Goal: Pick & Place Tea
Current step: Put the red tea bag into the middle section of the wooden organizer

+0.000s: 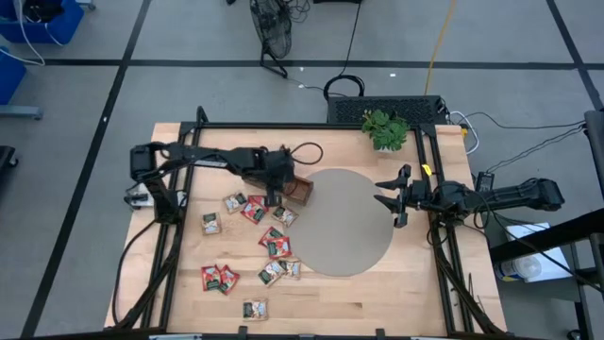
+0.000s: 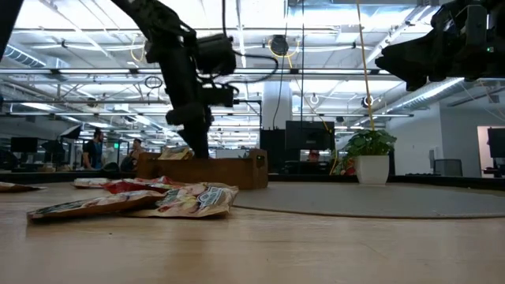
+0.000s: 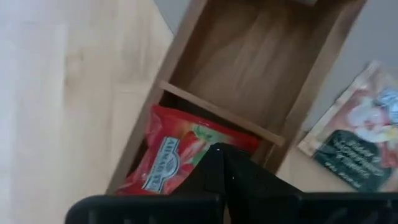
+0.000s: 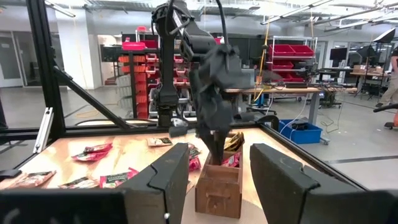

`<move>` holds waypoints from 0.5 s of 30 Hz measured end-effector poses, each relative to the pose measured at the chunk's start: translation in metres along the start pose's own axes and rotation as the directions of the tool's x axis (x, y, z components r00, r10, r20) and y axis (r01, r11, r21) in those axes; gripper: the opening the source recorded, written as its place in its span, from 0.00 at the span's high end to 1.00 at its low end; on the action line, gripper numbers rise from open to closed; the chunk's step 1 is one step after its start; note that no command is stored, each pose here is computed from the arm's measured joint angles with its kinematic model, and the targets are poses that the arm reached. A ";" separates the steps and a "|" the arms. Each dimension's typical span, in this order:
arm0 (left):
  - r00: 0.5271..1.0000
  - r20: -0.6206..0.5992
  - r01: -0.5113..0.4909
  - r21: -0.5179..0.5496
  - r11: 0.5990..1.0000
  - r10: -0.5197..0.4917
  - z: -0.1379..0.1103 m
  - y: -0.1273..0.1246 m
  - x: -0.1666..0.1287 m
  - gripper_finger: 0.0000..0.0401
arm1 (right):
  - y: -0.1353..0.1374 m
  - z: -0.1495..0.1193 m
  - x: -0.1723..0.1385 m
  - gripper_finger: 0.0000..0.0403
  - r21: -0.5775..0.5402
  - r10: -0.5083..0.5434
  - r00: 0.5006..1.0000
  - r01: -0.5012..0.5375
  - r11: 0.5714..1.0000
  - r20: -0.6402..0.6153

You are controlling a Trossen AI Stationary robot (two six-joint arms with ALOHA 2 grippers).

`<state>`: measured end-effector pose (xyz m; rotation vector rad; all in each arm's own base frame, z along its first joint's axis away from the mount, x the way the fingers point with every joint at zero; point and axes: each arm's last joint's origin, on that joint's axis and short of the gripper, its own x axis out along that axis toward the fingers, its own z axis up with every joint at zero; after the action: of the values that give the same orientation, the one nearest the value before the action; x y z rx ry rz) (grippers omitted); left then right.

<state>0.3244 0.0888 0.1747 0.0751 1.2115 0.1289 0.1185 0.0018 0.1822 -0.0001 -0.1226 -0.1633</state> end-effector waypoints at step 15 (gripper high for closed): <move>0.995 -0.096 0.021 -0.006 1.000 -0.021 -0.004 0.001 0.010 1.00 | 0.000 0.000 0.000 0.61 0.000 0.000 1.000 0.000 1.000 0.000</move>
<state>0.3244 0.0915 0.1642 0.0526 1.3077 0.1183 0.1185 0.0018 0.1821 -0.0001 -0.1225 -0.1628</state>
